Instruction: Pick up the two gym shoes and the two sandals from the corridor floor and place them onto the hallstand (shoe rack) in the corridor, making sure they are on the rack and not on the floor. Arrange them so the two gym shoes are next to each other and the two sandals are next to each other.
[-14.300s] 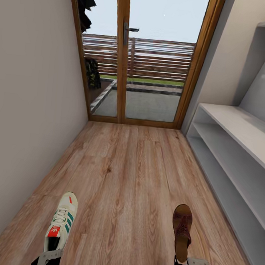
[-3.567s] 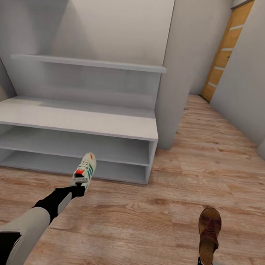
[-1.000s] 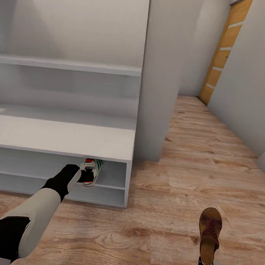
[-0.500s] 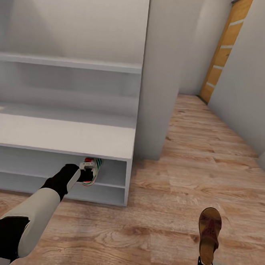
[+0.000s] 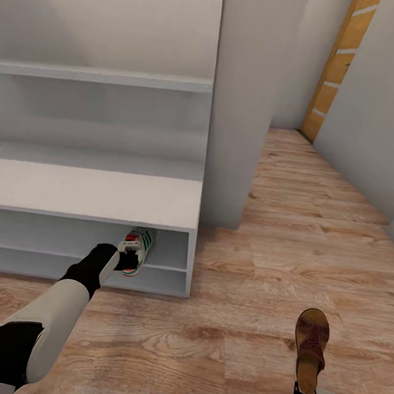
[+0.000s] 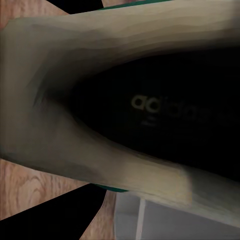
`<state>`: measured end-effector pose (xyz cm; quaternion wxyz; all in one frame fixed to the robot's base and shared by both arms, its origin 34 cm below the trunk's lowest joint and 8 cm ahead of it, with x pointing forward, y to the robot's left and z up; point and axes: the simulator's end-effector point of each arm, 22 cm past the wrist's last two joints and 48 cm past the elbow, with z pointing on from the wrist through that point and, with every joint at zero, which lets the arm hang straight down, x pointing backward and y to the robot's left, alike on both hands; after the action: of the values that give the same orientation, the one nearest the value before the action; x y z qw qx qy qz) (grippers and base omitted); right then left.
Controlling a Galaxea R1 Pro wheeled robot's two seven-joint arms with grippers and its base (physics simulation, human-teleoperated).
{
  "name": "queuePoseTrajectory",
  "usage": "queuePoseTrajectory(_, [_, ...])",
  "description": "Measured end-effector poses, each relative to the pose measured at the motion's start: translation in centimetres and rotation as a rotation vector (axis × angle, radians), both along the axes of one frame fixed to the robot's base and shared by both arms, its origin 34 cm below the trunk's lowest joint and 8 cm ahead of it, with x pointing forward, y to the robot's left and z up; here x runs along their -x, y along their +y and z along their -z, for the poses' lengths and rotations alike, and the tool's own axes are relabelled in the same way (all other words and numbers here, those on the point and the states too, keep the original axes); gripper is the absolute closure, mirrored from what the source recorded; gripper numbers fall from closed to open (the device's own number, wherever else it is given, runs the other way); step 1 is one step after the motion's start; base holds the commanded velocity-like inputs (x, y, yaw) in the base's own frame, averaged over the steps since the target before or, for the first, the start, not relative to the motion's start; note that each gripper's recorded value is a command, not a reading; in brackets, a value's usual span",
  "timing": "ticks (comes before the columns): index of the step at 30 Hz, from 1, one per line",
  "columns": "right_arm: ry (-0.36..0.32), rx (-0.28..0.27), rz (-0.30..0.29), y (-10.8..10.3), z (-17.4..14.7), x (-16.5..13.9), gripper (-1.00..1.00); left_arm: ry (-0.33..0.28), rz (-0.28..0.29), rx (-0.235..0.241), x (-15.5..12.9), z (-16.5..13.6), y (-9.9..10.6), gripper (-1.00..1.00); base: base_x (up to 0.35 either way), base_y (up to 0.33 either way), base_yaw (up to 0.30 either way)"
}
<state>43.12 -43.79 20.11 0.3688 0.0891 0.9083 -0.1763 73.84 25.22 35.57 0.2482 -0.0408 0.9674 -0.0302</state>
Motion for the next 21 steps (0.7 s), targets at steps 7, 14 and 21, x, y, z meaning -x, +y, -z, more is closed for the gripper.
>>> queuePoseTrajectory(7, [0.001,-0.001,0.000,0.09,0.04,0.03,1.00,-0.002,0.001,0.002,-0.04,-0.02,-0.07,1.00,0.082,0.000,0.000])
queuePoseTrajectory(14, [0.001,-0.002,0.000,0.11,0.06,0.06,1.00,-0.002,0.000,0.001,-0.04,-0.03,0.00,1.00,0.045,0.000,0.000])
queuePoseTrajectory(21, [0.002,-0.002,-0.001,0.13,0.07,0.06,1.00,-0.002,0.000,0.001,-0.05,-0.02,0.02,1.00,0.056,0.000,0.000])
